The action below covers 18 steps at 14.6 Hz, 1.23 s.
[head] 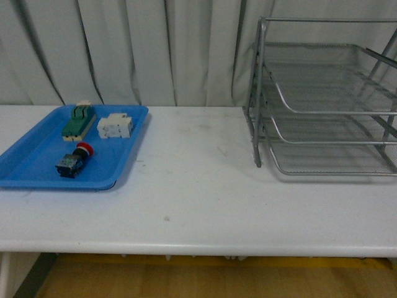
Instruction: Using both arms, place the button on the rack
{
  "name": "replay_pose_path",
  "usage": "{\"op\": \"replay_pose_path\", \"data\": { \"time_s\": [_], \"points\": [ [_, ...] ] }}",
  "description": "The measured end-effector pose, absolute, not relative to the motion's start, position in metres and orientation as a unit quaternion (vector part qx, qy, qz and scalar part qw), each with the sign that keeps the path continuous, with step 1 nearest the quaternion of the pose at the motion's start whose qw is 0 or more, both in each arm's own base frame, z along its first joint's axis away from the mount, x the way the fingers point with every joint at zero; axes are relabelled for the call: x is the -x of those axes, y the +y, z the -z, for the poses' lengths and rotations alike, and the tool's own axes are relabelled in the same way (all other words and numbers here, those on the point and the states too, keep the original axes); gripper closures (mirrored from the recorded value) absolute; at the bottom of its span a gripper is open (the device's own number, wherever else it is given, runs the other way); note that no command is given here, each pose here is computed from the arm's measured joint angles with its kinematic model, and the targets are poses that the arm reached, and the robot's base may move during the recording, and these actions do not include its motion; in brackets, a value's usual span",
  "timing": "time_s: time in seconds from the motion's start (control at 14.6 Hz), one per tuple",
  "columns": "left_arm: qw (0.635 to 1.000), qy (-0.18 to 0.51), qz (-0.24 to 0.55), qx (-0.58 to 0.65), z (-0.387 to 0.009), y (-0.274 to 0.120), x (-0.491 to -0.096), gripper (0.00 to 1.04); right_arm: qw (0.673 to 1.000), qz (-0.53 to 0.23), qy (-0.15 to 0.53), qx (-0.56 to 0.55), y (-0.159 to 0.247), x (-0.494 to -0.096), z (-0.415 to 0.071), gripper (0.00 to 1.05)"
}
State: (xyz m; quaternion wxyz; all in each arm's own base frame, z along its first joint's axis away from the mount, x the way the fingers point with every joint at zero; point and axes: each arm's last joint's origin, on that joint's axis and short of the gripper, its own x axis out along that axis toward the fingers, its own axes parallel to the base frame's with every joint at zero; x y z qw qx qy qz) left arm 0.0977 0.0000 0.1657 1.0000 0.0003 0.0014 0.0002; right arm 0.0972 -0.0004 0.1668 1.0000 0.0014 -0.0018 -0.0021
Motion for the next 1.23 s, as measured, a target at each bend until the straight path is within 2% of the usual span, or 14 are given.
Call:
{"op": "replay_pose_path", "data": {
  "time_s": [0.21,0.27,0.41,0.55,0.75,1.03,1.23],
  "points": [
    [1.0,0.001,0.0,0.0,-0.166,0.0,-0.098,0.07,1.0,0.002,-0.002,-0.001,0.0,-0.097,-0.167,0.06],
    [1.0,0.002,-0.001,0.0,-0.166,0.0,-0.098,0.07,0.993,0.017,0.11,-0.047,-0.001,-0.101,-0.164,0.06],
    [1.0,0.002,0.0,0.0,-0.166,0.0,-0.098,0.07,0.974,0.025,0.157,-0.161,-0.007,-0.124,-0.161,0.06],
    [1.0,0.001,0.0,0.0,-0.166,0.0,-0.098,0.07,0.95,0.024,0.148,-0.274,-0.012,-0.156,-0.157,0.06],
    [1.0,0.001,0.0,0.0,-0.166,0.0,-0.098,0.07,0.897,0.019,0.124,-0.423,-0.016,-0.216,-0.151,0.06],
    [1.0,0.001,0.0,0.0,-0.166,0.0,-0.098,0.07,0.824,0.042,0.156,-0.543,-0.01,-0.285,-0.119,0.06],
    [1.0,0.001,0.0,0.0,-0.166,0.0,-0.098,0.07,0.811,0.061,0.162,-0.558,-0.011,-0.32,-0.103,0.06]
  ]
}}
